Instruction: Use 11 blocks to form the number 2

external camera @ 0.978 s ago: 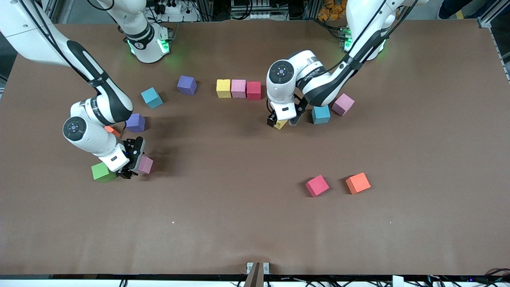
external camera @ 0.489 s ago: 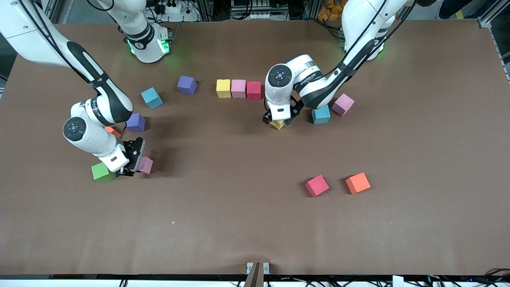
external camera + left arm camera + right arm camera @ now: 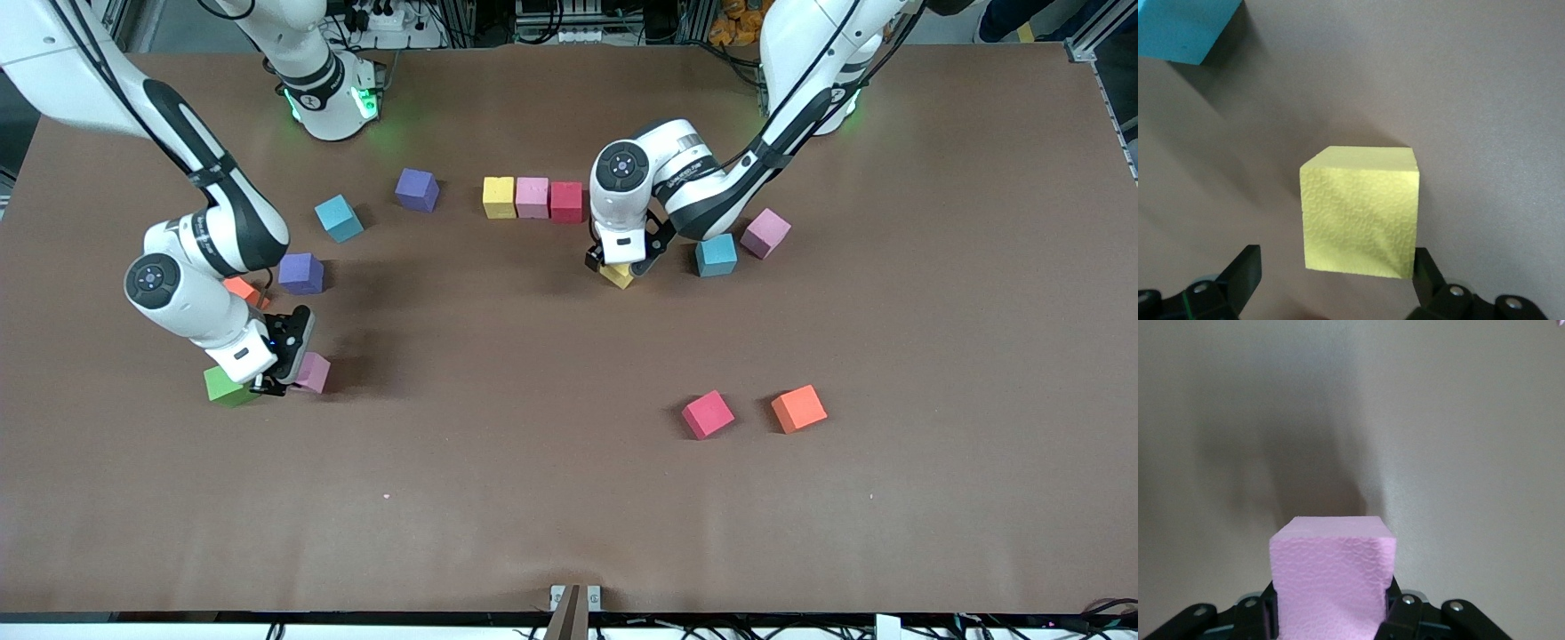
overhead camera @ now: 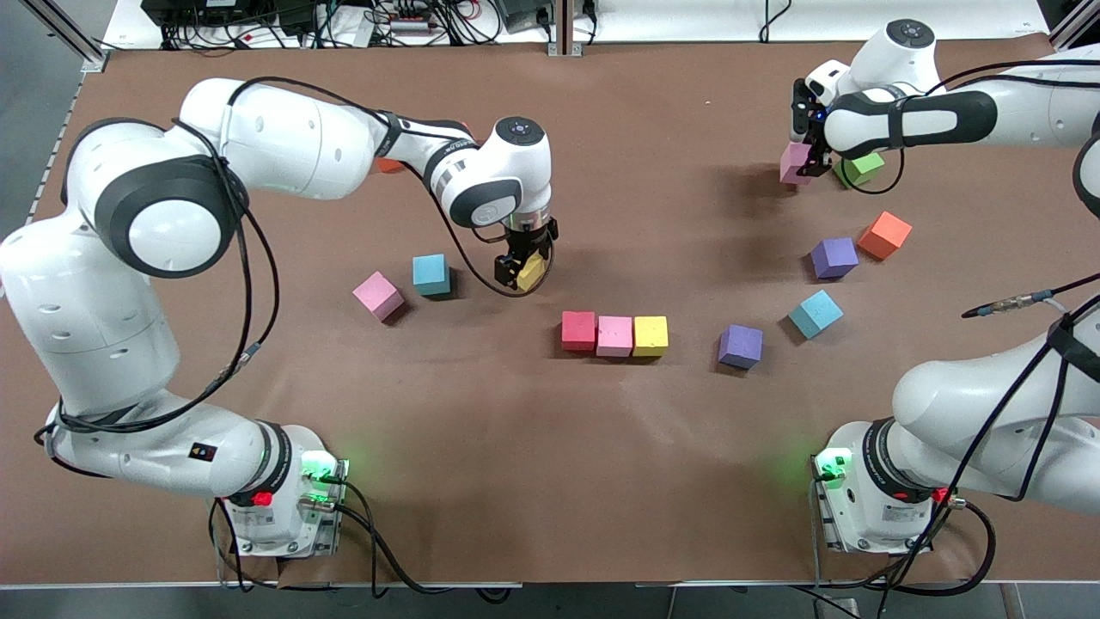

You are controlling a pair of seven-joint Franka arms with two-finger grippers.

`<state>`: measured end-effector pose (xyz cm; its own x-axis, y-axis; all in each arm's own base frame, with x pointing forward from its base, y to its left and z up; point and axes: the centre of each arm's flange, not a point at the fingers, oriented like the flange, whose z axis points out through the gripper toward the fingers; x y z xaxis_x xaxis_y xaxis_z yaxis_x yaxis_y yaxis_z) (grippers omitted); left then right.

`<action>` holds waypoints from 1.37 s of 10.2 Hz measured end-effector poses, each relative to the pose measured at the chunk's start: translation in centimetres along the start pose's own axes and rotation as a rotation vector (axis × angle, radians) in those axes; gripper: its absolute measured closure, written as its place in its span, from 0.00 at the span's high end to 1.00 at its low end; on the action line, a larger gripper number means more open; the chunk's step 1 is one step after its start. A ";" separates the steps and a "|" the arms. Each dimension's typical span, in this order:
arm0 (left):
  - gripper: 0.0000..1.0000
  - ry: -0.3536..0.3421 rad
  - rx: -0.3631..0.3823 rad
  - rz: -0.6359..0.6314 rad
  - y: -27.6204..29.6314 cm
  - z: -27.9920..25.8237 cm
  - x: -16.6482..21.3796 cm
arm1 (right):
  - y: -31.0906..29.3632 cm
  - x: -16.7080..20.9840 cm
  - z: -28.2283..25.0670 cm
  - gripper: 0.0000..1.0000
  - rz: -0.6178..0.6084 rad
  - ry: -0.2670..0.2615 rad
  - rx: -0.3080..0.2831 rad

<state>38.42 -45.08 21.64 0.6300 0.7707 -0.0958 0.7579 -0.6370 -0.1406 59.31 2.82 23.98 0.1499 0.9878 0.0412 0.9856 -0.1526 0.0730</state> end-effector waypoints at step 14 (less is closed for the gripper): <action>1.00 0.004 0.009 0.014 0.6 2.9 2.7 | -17.0 30.8 -5.4 0.56 0.895 0.024 0.027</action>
<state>40.09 -43.31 18.39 0.6413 0.7616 -0.0938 0.7475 -0.6476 -0.1478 46.74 35.70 29.40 0.8619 0.4985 0.0927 0.5021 -0.8646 -0.0199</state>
